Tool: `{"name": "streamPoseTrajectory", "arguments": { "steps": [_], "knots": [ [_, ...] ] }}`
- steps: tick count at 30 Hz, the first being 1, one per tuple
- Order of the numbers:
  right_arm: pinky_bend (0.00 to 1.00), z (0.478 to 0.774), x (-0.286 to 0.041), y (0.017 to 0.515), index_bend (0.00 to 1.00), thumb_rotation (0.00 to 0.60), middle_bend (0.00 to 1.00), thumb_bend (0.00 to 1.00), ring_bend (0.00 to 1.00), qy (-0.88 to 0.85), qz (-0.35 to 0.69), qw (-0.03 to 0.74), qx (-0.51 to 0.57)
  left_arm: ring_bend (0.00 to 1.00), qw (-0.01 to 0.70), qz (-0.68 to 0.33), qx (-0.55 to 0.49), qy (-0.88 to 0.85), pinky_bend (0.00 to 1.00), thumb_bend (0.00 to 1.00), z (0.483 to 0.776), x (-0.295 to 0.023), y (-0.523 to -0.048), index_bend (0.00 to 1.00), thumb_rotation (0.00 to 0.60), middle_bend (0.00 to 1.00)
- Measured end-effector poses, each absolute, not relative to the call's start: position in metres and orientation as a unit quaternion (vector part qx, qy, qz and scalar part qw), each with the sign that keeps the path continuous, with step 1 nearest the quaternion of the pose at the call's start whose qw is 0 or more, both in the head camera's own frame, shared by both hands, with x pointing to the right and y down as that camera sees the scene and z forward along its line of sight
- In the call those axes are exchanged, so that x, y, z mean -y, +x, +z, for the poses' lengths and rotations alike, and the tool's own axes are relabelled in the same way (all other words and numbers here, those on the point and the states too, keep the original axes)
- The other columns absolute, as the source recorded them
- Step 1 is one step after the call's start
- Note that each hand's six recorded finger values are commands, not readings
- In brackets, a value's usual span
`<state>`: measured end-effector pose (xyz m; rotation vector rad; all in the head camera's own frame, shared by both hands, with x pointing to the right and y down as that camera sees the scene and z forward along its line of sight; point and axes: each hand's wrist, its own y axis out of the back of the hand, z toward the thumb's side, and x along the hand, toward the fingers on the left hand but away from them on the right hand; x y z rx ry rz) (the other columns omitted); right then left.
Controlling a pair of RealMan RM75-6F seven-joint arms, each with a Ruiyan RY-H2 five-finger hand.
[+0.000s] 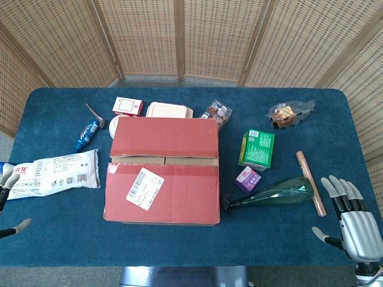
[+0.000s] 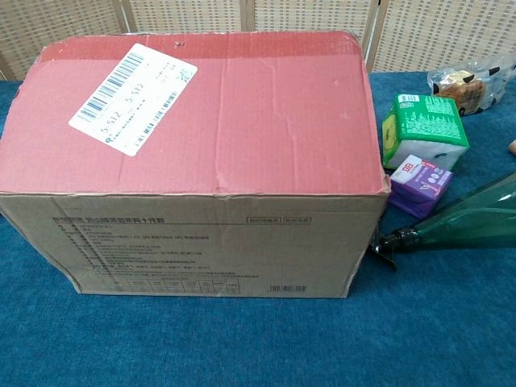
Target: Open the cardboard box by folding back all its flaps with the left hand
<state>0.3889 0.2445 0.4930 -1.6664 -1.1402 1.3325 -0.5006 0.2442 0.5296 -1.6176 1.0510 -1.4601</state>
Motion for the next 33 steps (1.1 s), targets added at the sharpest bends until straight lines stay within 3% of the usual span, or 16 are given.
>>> {"name": "streamPoseTrajectory", "arguments": {
  "steps": [14, 25, 33],
  "knots": [
    [0.0, 0.494, -0.244, 0.39, 0.0, 0.6, 0.0, 0.09, 0.0, -0.643, 0.519, 0.351, 0.44, 0.0, 0.311, -0.545, -0.421, -0.655, 0.0, 0.0, 0.533, -0.243, -0.496, 0.0, 0.6, 0.0],
    [0.0, 0.497, -0.245, 0.389, 0.0, 0.6, 0.0, 0.09, 0.0, -0.641, 0.522, 0.354, 0.436, 0.0, 0.137, -0.447, -0.454, -0.759, 0.01, 0.0, 0.534, -0.202, -0.479, 0.0, 0.6, 0.0],
    [0.0, 0.498, -0.245, 0.388, 0.0, 0.6, 0.0, 0.09, 0.0, -0.64, 0.524, 0.356, 0.436, 0.0, 0.028, -0.383, -0.422, -0.821, 0.12, 0.0, 0.528, -0.161, -0.45, 0.0, 0.6, 0.0]
  ]
}}
